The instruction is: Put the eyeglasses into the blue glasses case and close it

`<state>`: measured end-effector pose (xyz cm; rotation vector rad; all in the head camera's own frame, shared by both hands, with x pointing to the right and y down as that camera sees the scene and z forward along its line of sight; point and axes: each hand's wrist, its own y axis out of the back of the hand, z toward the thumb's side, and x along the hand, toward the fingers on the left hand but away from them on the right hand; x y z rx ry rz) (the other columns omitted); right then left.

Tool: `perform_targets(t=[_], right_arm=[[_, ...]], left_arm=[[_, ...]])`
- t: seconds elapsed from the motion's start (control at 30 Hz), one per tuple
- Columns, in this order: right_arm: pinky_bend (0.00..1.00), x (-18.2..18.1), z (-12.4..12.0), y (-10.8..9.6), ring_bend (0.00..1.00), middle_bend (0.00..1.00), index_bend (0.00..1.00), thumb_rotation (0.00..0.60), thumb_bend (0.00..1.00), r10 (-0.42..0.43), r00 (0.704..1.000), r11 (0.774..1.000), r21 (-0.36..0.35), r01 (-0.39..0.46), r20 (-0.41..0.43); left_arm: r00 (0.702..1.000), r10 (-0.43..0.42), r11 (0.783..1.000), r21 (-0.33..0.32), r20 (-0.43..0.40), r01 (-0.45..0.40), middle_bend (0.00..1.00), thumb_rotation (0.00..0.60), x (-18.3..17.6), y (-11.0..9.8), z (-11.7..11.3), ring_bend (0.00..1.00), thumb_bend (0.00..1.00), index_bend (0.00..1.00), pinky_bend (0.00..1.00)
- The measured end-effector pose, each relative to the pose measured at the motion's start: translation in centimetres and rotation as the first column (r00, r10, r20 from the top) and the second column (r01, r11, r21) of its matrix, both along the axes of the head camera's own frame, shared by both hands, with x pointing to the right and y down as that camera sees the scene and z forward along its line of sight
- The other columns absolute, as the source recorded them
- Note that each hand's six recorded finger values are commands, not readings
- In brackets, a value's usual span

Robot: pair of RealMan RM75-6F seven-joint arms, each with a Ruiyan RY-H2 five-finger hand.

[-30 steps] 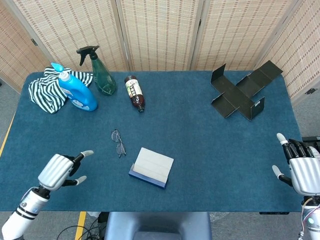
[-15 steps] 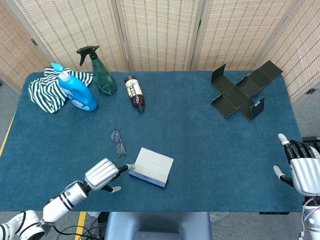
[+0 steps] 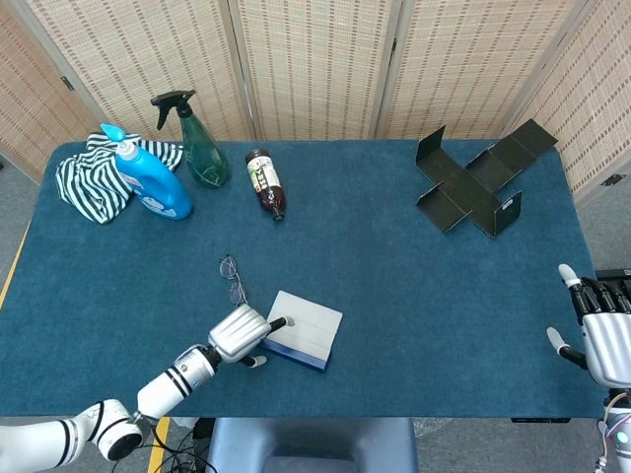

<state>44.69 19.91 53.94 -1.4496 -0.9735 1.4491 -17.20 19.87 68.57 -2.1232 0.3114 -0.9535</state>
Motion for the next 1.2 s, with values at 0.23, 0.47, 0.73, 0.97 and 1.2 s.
perform_targets(t=[0.23,0.47,0.73,0.97,1.2], right_arm=[[0.18,0.2,0.1,0.0,0.20,0.23,0.03,0.600,0.27,0.003,1.000,1.000,0.001,-0.003,0.005],[0.18,0.7,0.2,0.3,0.20,0.23,0.03,0.600,0.27,0.017,1.000,1.000,-0.004,-0.017,0.009],[0.18,0.8,0.2,0.3,0.21,0.23,0.04,0.600,0.27,0.017,1.000,1.000,-0.003,-0.017,0.017],[0.18,0.9,0.2,0.1,0.21,0.24,0.04,0.600,0.27,0.016,1.000,1.000,0.001,-0.016,0.023],[0.18,0.4,0.3,-0.1,0.22,0.25,0.05,0.600,0.27,0.003,0.999,1.000,0.004,-0.003,0.036]], left_arm=[[0.999,-0.029,1.000,-0.011,0.045,0.030,0.98,0.600,1.3,-0.1,1.5,0.88,0.22,0.32,0.90],[0.994,-0.058,0.998,-0.009,0.091,0.059,0.98,0.600,2.4,-0.4,2.4,0.88,0.22,0.38,0.91],[0.972,-0.150,0.989,0.019,0.178,0.150,0.98,0.593,2.5,-2.0,3.4,0.89,0.22,0.45,0.91],[0.928,-0.227,0.974,0.087,0.295,0.210,0.98,0.532,0.8,-4.0,3.7,0.89,0.22,0.50,0.91],[0.884,-0.193,0.980,0.049,0.427,0.191,0.98,0.600,-2.7,-4.0,2.8,0.89,0.22,0.52,0.91]])
